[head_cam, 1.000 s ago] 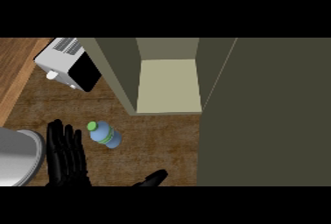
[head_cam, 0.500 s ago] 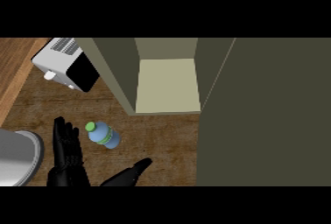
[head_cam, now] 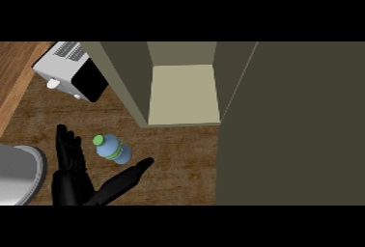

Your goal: Pick up the bottled water, place it into the cabinet and close the cabinet

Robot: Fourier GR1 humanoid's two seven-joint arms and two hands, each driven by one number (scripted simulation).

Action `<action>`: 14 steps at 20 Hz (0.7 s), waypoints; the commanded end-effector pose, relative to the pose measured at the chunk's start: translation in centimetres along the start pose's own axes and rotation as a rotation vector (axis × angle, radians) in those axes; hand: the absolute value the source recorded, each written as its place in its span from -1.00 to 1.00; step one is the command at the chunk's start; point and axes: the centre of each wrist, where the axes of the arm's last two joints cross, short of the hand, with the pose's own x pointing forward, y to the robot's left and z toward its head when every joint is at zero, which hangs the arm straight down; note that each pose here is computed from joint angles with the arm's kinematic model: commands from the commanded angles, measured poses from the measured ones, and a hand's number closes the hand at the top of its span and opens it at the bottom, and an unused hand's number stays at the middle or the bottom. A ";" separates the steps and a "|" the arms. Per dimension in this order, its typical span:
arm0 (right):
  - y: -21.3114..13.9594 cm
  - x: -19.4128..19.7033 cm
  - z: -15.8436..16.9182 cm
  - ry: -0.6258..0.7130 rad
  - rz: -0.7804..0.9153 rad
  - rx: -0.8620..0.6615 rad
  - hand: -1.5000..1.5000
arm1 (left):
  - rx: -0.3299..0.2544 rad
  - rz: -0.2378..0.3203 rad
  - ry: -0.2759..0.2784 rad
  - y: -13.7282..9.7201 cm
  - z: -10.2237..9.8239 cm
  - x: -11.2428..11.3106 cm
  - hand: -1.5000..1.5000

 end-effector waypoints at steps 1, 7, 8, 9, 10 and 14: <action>1.4 4.7 1.0 -0.091 -0.052 0.045 -1.00 | 0.044 -0.004 0.048 -0.5 -0.9 -1.4 -1.00; 1.3 3.0 1.5 -0.100 -0.079 0.030 -1.00 | 0.039 -0.020 0.105 -0.9 -1.9 -3.4 -1.00; 1.5 4.5 1.1 -0.085 -0.061 0.068 -1.00 | 0.031 -0.013 0.092 -0.9 -1.6 -3.3 -1.00; 1.1 4.0 1.6 -0.097 -0.073 0.060 -1.00 | 0.030 -0.003 0.112 -1.5 -1.9 -3.5 -1.00; 1.5 3.0 1.1 -0.106 -0.083 0.033 -1.00 | 0.039 -0.006 0.112 -1.1 -2.8 -3.7 -1.00; 1.3 3.6 2.0 -0.083 -0.080 0.063 -1.00 | 0.055 -0.026 0.136 -0.5 -2.8 -6.0 -1.00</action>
